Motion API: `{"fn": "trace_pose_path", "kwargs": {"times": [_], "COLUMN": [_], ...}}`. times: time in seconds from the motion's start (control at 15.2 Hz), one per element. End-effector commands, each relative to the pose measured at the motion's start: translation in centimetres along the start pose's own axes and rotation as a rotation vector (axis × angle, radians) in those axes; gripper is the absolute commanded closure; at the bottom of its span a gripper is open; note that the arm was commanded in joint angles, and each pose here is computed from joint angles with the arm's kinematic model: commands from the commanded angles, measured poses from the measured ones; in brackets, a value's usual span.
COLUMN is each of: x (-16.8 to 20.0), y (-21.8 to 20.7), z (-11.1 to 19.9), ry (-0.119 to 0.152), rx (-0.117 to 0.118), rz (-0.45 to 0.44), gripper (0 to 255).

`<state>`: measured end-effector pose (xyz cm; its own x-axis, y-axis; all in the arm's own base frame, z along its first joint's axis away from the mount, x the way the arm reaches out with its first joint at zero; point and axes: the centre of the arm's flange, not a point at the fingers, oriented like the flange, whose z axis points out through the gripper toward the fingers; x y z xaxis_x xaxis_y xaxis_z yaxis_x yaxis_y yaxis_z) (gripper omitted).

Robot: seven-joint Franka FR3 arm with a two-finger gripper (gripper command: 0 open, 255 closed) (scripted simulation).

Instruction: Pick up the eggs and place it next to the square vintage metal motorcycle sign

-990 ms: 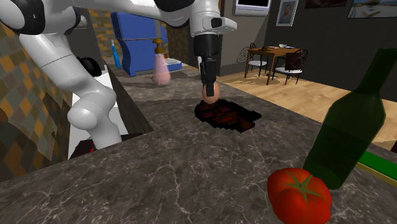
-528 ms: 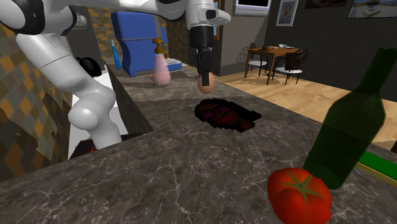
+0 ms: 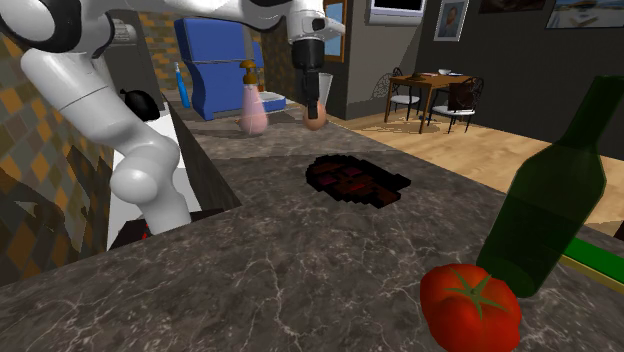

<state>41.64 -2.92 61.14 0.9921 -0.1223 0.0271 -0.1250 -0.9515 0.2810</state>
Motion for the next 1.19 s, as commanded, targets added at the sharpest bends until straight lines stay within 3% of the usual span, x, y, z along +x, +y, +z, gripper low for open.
{"fn": "trace_pose_path", "kwargs": {"times": [0.0,1.12], "x": [-0.7,-3.6], "y": [-2.5,-23.8], "z": [-0.7,-7.1], "ry": [0.0,0.0], "rx": [0.0,0.0], "rz": [0.001,0.001], "gripper": [255,255]}}
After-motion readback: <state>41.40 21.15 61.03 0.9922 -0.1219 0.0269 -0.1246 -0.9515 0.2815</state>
